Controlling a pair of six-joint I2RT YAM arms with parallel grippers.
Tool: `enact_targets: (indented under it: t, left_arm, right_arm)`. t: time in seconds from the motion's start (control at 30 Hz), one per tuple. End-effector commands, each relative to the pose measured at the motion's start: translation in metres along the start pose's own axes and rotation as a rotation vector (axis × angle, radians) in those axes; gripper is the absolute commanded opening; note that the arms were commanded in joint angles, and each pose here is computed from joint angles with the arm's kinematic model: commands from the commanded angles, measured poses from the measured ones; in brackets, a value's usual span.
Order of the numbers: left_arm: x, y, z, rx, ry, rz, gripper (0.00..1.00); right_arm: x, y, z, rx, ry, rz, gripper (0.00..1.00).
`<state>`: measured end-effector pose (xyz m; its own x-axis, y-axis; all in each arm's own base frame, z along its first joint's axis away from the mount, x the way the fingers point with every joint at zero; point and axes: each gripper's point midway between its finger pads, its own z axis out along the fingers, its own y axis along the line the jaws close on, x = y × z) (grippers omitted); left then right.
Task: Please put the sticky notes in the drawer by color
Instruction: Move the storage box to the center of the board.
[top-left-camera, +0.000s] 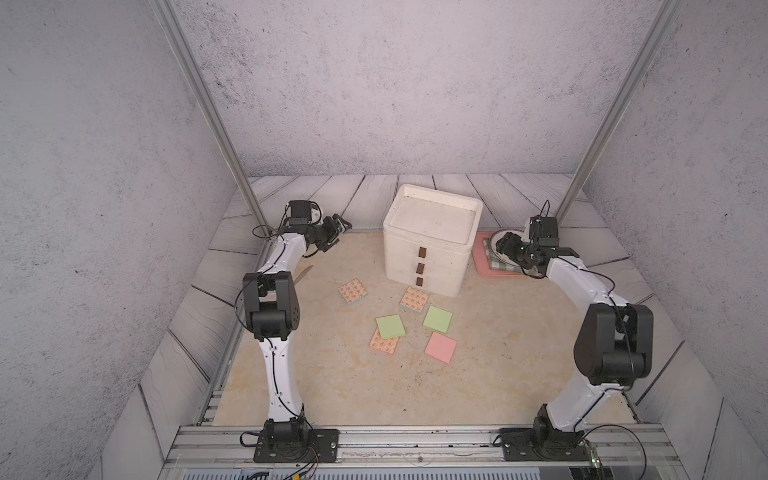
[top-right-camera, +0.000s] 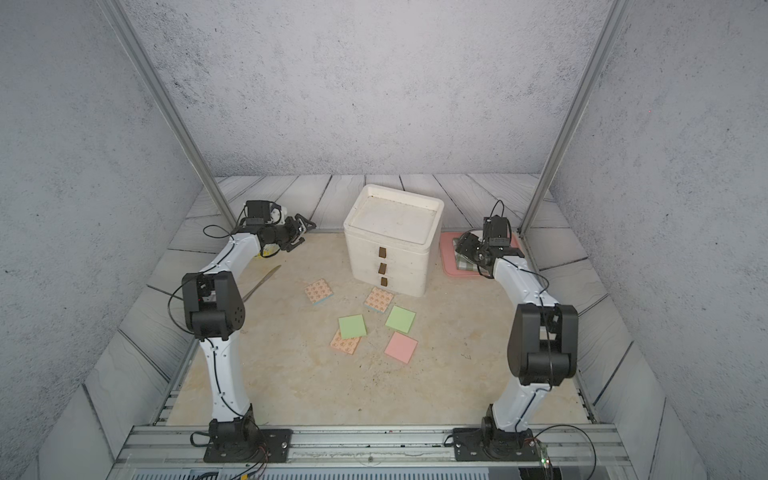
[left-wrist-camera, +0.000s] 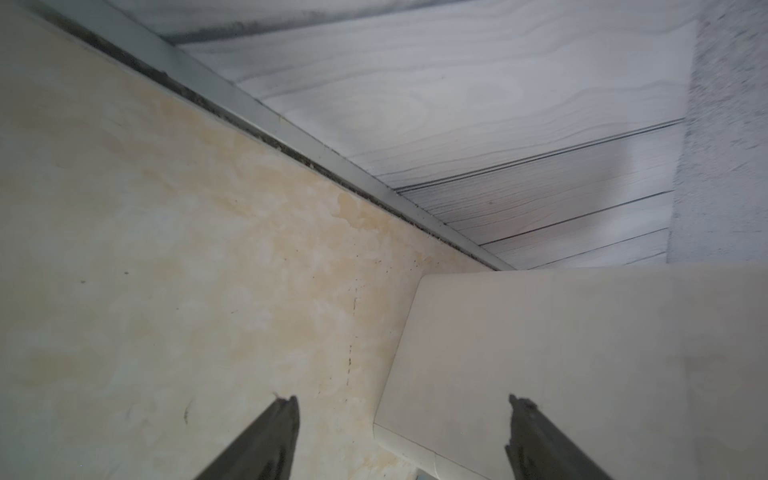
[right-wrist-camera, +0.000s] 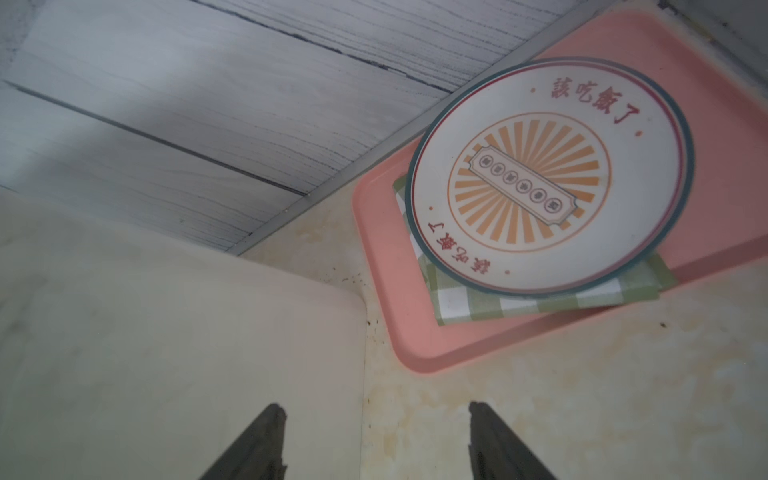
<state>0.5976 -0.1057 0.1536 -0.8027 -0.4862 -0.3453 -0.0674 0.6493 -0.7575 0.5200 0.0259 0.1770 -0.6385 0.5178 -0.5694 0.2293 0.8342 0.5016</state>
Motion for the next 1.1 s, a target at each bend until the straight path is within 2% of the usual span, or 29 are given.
enact_targets:
  t: [0.0, 0.27, 0.37, 0.4, 0.47, 0.5, 0.6, 0.77, 1.07]
  left_arm:
    - [0.008, -0.036, 0.012, 0.074, 0.039, 0.030, 0.83]
    - [0.048, -0.066, 0.076, 0.131, 0.143, 0.075, 0.82]
    - [0.056, -0.081, 0.087, 0.160, 0.146, 0.091, 0.82]
    - [0.063, -0.071, 0.100, 0.150, 0.165, 0.078, 0.82]
    - [0.067, -0.071, 0.105, 0.152, 0.176, 0.071, 0.82]
    - [0.070, -0.072, 0.106, 0.153, 0.184, 0.069, 0.82]
    - [0.080, -0.076, 0.104, 0.153, 0.204, 0.082, 0.81]
    - [0.097, -0.084, 0.084, 0.156, 0.204, 0.097, 0.81]
    - [0.140, -0.095, 0.036, 0.176, 0.186, 0.105, 0.81]
  right_arm:
    - [-0.001, 0.009, 0.034, -0.080, 0.100, 0.080, 0.68]
    - [-0.020, 0.016, 0.081, -0.122, 0.101, 0.142, 0.65]
    - [-0.024, 0.027, 0.097, -0.176, 0.117, 0.178, 0.61]
    - [-0.025, 0.031, 0.103, -0.188, 0.129, 0.181, 0.59]
    - [-0.028, 0.037, 0.113, -0.205, 0.142, 0.187, 0.57]
    - [-0.029, 0.041, 0.119, -0.223, 0.148, 0.194, 0.51]
    - [-0.030, 0.055, 0.127, -0.290, 0.191, 0.211, 0.29]
    - [-0.016, 0.071, 0.134, -0.338, 0.247, 0.202, 0.24]
    - [0.013, 0.083, 0.146, -0.383, 0.340, 0.190, 0.23]
